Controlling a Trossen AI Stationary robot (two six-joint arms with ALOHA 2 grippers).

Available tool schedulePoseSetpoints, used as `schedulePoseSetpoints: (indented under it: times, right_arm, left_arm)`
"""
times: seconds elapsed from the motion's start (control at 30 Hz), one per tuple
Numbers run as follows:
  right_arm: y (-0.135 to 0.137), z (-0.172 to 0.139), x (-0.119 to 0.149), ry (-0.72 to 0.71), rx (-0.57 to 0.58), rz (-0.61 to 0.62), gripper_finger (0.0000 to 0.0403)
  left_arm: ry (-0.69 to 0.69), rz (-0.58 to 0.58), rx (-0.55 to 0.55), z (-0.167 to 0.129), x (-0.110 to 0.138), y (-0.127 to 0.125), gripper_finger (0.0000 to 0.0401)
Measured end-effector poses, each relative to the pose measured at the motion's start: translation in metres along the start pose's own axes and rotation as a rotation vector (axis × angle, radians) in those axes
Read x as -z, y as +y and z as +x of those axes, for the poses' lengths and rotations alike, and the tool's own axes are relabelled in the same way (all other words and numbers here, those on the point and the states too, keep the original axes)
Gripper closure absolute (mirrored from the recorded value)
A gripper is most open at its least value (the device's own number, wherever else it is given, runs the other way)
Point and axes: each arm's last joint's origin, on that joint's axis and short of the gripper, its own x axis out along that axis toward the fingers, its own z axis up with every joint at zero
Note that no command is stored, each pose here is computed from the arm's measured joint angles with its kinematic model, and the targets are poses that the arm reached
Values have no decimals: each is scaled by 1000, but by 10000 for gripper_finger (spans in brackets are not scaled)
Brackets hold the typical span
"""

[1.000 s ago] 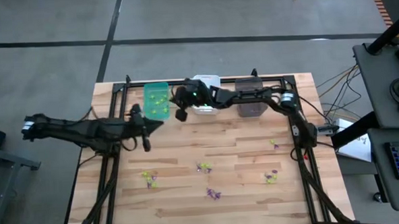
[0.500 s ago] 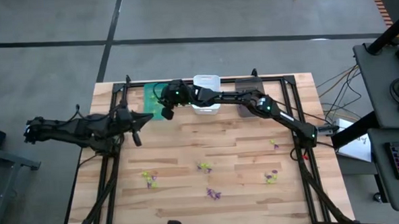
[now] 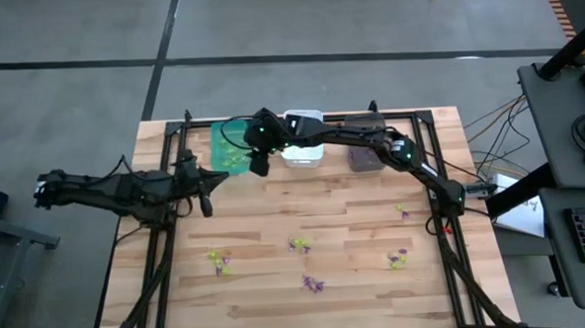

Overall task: Sort Halloween decoration
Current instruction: Put the purple witch hat toy into the gray bin

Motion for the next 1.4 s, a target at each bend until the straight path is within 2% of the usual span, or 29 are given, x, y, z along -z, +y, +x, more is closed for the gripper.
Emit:
schedulePoseSetpoints:
  times: [0.13,0.3,0.4,0.53,0.7,0.87,1.1,1.3,1.4]
  right_arm:
    - [11,-45,3,252,-40,3,266]
    - [37,-119,9,575,-92,17,275]
    - [61,-158,13,687,-123,-4,274]
    - [92,-212,17,675,-154,-33,271]
    - [123,-262,32,555,-190,-21,274]
    - [138,-297,51,422,-229,23,277]
    - [143,-307,80,344,-247,99,276]
    - [142,-296,100,411,-218,148,275]
    - [142,-292,106,426,-215,149,273]
  left_arm:
    - [100,-56,36,4,9,-3,401]
    - [318,-167,214,13,24,-13,401]
    - [435,-205,339,20,30,-22,393]
    - [614,-287,460,29,35,-35,374]
    - [780,-292,446,38,50,-54,349]
    - [914,-295,412,43,68,-72,327]
    - [1075,-272,328,52,94,-86,304]
    - [1253,-196,213,60,111,-90,303]
    - [1277,-132,226,66,113,-99,303]
